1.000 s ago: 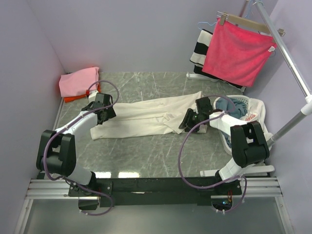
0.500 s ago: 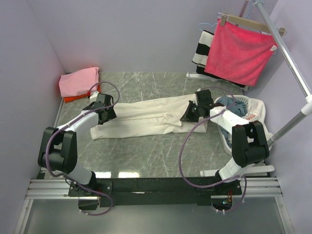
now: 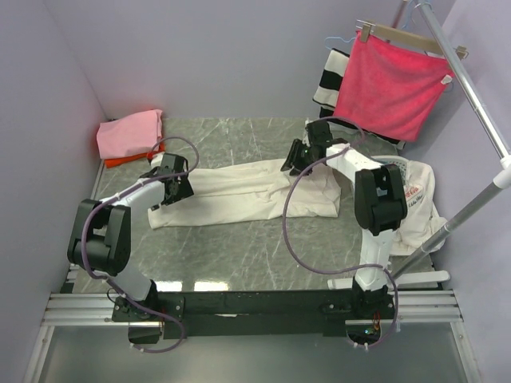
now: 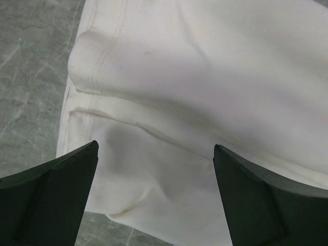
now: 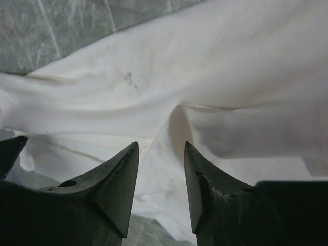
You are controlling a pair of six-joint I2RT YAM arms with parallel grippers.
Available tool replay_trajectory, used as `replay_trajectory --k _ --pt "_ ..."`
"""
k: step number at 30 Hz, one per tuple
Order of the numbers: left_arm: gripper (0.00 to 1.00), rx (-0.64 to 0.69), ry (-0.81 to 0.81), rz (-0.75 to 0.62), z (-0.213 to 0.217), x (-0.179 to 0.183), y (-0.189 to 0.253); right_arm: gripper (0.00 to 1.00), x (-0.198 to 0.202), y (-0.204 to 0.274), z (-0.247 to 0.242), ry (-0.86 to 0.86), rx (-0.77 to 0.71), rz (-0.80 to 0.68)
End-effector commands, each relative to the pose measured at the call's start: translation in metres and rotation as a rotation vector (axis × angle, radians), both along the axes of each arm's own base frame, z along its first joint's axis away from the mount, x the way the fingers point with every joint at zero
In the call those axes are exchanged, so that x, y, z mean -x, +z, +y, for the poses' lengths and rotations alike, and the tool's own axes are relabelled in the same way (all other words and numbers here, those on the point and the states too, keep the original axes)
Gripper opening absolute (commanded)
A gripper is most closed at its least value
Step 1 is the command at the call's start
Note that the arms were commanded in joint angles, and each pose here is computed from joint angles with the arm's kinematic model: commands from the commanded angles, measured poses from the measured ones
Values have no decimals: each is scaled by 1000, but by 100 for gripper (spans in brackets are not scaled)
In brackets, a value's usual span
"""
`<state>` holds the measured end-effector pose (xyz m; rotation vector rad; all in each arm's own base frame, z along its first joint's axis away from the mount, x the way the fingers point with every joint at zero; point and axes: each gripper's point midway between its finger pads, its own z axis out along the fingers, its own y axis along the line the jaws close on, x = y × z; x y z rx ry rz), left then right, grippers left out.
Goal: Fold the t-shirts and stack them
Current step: Fold the tshirt
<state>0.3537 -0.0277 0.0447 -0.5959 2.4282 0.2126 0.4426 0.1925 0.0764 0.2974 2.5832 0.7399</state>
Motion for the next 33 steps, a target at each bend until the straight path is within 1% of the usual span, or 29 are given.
replay_trajectory --k 1,2,5,8,13,19,25,28,30,33 --pt "99 -15 4 -50 0 -14 17 50 -18 17 -5 9 75 -72" --pt "99 -23 8 -52 2 -14 19 52 -18 29 -11 -7 92 -105" --pt "99 -32 15 -71 4 -16 28 55 -12 45 -34 -59 167 -154" --pt "99 -17 5 -90 1 -19 33 57 -2 54 -32 -39 142 -170" --pt "99 -4 -2 -85 -2 -21 34 57 21 32 -21 6 111 -72" --pt "99 -15 -4 -91 1 -16 38 57 42 6 -8 29 15 2" --pt "99 -16 -4 -97 2 -12 39 57 43 -3 6 62 -62 16" --pt "99 -15 -4 -91 2 -11 36 57 37 -7 9 59 -72 14" --pt "99 -17 -5 -88 2 -11 34 56 35 -11 11 65 -80 27" --pt "99 -24 -7 -79 3 -10 32 48 28 -14 17 77 -98 25"
